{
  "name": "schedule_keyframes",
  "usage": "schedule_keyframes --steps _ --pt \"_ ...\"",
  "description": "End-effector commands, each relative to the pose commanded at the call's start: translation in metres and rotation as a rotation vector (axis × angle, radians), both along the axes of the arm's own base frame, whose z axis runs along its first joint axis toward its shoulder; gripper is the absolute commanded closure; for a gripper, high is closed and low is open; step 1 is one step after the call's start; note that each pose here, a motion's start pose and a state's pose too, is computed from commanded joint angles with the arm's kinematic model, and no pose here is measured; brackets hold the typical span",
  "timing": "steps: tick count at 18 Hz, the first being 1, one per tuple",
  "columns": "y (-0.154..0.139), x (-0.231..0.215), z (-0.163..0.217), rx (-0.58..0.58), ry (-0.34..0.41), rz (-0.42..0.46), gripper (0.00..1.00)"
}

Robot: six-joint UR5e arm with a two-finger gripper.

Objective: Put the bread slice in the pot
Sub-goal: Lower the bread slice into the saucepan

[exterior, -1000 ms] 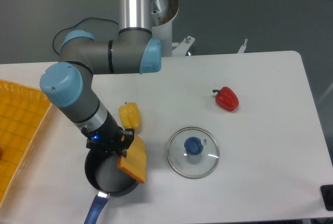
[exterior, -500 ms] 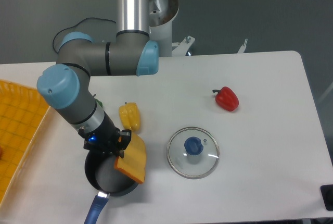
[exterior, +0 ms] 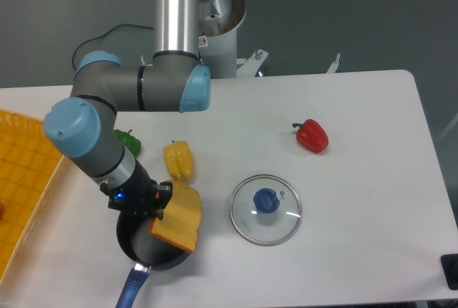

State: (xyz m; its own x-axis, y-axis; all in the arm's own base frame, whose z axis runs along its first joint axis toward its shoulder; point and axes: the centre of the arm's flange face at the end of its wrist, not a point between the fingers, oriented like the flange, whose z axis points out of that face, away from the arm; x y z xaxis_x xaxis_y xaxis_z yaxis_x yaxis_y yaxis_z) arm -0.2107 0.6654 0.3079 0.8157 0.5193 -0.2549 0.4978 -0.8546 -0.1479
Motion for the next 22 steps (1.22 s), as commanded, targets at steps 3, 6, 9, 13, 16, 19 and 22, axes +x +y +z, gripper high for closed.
schedule_keyframes --steps 3,6,9,13,16,19,22 --pt "0.003 0.000 -0.001 0.026 0.010 0.016 0.85" --pt "0.006 0.003 -0.007 0.021 0.008 0.017 0.85" --pt "0.008 0.008 -0.011 0.018 0.006 0.014 0.85" --pt "0.009 0.011 -0.019 0.007 -0.001 0.008 0.81" --pt "0.009 0.012 -0.023 0.001 -0.005 0.008 0.80" --pt "0.011 0.015 -0.027 -0.004 -0.006 0.002 0.77" --pt "0.014 0.015 -0.031 -0.006 -0.007 0.002 0.73"
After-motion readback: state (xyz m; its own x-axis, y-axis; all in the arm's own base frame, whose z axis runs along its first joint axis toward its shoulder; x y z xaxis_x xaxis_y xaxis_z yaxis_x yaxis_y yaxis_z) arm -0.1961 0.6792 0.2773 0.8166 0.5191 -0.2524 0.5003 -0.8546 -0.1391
